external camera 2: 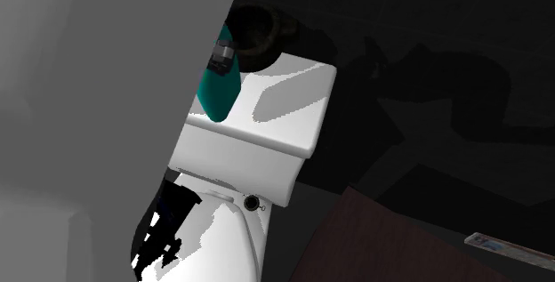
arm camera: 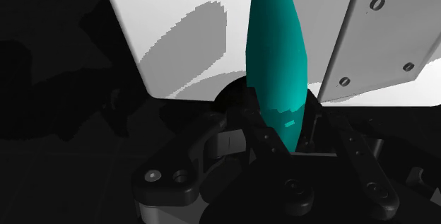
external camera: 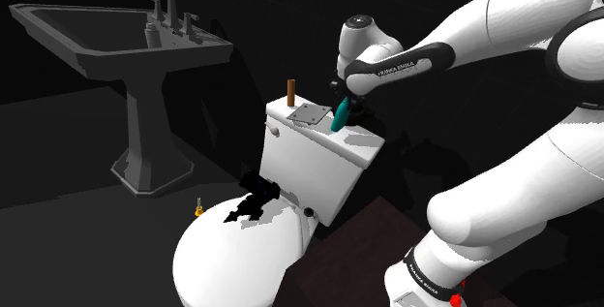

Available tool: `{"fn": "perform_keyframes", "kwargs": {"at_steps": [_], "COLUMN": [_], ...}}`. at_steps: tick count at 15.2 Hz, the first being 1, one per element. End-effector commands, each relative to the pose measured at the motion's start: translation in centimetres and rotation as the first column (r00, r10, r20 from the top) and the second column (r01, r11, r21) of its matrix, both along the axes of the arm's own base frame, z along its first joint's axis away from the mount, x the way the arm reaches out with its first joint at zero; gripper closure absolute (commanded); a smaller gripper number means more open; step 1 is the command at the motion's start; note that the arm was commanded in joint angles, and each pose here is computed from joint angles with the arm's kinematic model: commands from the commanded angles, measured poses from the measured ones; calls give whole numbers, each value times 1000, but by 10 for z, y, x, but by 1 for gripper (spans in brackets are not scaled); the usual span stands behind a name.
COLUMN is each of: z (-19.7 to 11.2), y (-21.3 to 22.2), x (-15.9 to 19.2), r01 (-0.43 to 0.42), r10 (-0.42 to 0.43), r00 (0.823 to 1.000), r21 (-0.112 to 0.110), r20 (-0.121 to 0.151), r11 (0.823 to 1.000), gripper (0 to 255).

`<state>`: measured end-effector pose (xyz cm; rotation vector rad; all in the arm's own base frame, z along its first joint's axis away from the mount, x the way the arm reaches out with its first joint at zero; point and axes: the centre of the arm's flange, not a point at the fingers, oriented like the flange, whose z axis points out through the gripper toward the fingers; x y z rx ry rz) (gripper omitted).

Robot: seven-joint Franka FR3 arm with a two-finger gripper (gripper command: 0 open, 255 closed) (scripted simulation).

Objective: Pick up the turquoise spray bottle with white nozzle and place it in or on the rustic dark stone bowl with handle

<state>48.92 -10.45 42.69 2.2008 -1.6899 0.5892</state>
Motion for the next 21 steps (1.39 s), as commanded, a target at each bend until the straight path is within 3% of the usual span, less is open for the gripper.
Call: {"fn": "perform_keyframes", "kwargs": {"at_steps": [1, 21], "z": [10, 116], "y": [-1, -1], "x": [-1, -1], "r01": [0, 0], "r10": [0, 0], "r00": [1000, 1000], "r21": [0, 0], "r20": [0, 0], "r11": [1000, 1000], "gripper": [255, 255]}}
